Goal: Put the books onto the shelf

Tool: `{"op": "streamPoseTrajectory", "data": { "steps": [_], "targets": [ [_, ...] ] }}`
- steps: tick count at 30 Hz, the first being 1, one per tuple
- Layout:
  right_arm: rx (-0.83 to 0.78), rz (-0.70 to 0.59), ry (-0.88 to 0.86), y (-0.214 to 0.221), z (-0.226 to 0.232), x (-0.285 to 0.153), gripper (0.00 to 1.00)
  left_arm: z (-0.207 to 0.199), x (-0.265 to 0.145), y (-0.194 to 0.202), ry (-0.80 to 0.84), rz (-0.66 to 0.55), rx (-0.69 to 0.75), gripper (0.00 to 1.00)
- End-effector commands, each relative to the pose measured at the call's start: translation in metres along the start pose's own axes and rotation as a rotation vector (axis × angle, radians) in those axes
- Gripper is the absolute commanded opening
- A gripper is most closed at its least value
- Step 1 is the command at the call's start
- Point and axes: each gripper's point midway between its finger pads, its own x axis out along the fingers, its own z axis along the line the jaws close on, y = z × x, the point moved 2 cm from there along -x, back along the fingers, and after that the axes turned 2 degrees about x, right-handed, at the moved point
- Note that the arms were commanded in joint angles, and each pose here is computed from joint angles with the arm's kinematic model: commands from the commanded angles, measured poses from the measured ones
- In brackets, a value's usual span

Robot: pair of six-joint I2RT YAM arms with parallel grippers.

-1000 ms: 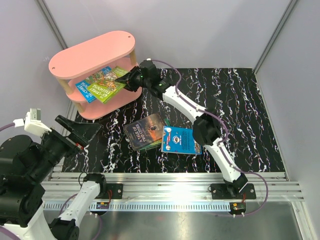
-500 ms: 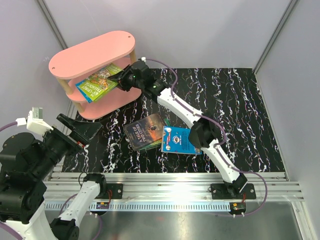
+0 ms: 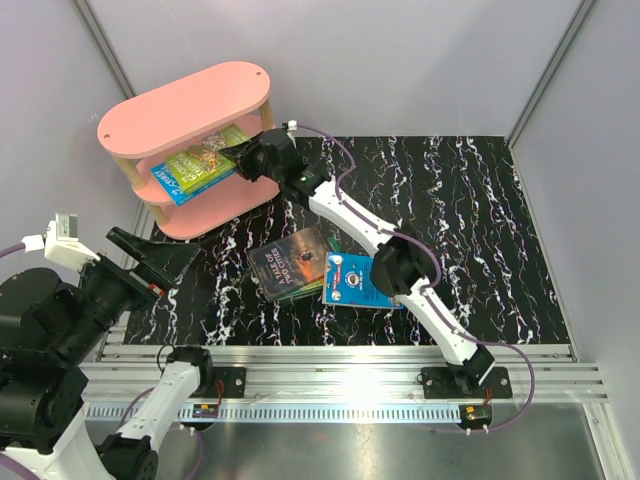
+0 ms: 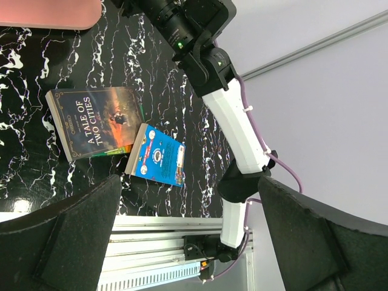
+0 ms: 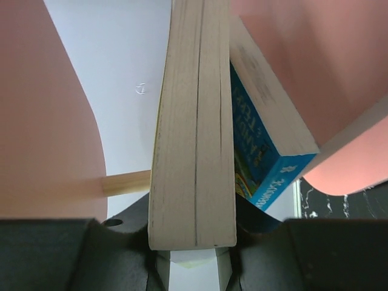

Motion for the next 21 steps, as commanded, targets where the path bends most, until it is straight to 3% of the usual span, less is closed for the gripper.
{"op": "streamPoseTrajectory", "data": {
  "steps": [1,4,8,9,11,12,13,15,21],
  "targets": [
    [0.040,-0.029,-0.232,0.005,0.070,-0.013,0.24,0.000,0.001,-0.001,-0.008,0.011,0.021,0.99],
    [0.037,0.003,-0.256,0.012,0.072,-0.012,0.32,0.000,0.001,-0.001,-0.007,0.013,0.021,0.99],
    [0.006,0.031,-0.272,0.019,0.077,-0.017,0.50,0.001,0.000,0.001,-0.007,0.017,0.022,0.99],
    [-0.003,0.062,-0.276,0.023,0.081,-0.022,0.61,0.001,0.001,0.000,-0.009,0.015,0.022,0.99],
    [-0.018,0.082,-0.261,0.026,0.079,-0.024,0.69,0.001,0.000,0.001,-0.003,0.017,0.024,0.99],
    [-0.021,0.091,-0.273,0.027,0.090,-0.032,0.80,0.001,0.002,0.001,-0.004,0.018,0.024,0.99],
    [-0.029,0.108,-0.267,0.030,0.089,-0.034,0.83,0.001,0.001,0.002,0.000,0.018,0.025,0.99],
    [-0.049,0.126,-0.272,0.031,0.099,-0.044,0.88,0.001,0.004,0.002,0.003,0.022,0.023,0.99],
    [-0.095,0.221,-0.233,0.031,0.107,-0.067,0.89,0.003,0.009,0.004,0.008,0.026,0.024,0.99]
  ]
}}
